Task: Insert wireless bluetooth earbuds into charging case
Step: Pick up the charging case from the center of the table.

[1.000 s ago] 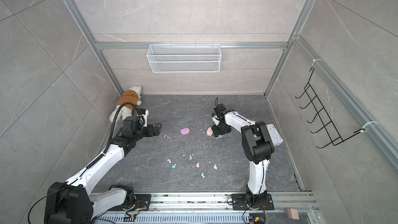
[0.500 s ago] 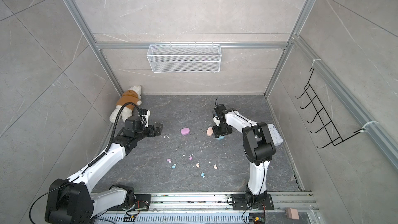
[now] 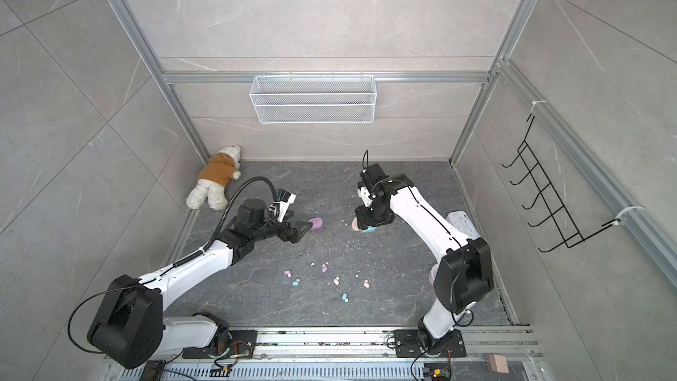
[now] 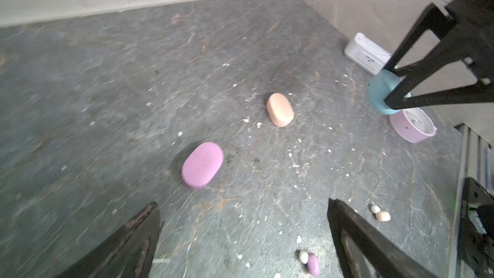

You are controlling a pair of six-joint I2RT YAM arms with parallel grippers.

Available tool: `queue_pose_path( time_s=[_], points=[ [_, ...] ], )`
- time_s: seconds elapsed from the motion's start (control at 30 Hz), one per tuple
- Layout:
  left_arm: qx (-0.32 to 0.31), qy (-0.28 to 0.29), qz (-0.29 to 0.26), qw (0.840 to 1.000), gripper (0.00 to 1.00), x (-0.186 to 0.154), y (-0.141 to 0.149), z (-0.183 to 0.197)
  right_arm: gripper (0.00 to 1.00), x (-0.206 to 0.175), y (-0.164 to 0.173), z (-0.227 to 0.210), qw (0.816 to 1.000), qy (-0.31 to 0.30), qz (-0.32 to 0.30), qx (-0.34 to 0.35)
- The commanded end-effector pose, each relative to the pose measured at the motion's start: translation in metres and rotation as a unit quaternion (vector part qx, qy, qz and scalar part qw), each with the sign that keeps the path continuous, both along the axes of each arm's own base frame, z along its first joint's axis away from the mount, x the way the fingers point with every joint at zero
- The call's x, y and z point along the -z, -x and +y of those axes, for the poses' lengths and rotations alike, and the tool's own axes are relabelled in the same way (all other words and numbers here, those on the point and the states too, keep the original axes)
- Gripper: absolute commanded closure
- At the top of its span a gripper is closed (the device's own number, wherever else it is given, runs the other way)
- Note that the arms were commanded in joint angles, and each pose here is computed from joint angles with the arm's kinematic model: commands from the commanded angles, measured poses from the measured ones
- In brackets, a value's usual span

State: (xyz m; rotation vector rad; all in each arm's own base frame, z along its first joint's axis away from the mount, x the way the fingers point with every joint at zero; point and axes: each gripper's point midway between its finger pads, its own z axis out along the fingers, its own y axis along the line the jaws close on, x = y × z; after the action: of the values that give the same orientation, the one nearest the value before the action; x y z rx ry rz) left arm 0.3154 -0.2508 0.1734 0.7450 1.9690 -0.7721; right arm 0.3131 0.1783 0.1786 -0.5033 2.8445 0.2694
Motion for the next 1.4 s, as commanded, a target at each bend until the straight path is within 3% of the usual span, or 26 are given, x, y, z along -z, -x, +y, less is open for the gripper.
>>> queue_pose_path(
  time_s=[0.0,0.2,0.4,0.6,1.0,1.37],
  points=[
    [0.094,0.039,-0.099,0.99,0.01,-0.029,0.012,-0.036,0.49,-0.034,0.029,0.006,0.999,-0.029,0.026,0.014],
    [0.162,0.048,-0.153,0.974,0.04,-0.044,0.024,-0.074,0.49,-0.079,0.05,0.024,0.997,-0.077,0.027,0.008],
    [0.22,0.074,-0.21,0.95,0.09,-0.068,0.039,-0.105,0.49,-0.096,0.059,0.035,0.993,-0.115,0.02,0.019],
    [0.271,0.106,-0.205,0.935,0.14,-0.085,0.057,-0.12,0.5,-0.103,0.059,0.045,0.988,-0.149,0.018,0.02],
    [0.317,0.109,-0.19,0.923,0.15,-0.094,0.086,-0.131,0.51,-0.11,0.054,0.049,0.988,-0.153,0.006,0.017],
    [0.304,0.115,-0.237,0.916,0.21,-0.111,0.087,-0.139,0.52,-0.107,0.058,0.057,0.984,-0.177,0.016,0.022]
  ],
)
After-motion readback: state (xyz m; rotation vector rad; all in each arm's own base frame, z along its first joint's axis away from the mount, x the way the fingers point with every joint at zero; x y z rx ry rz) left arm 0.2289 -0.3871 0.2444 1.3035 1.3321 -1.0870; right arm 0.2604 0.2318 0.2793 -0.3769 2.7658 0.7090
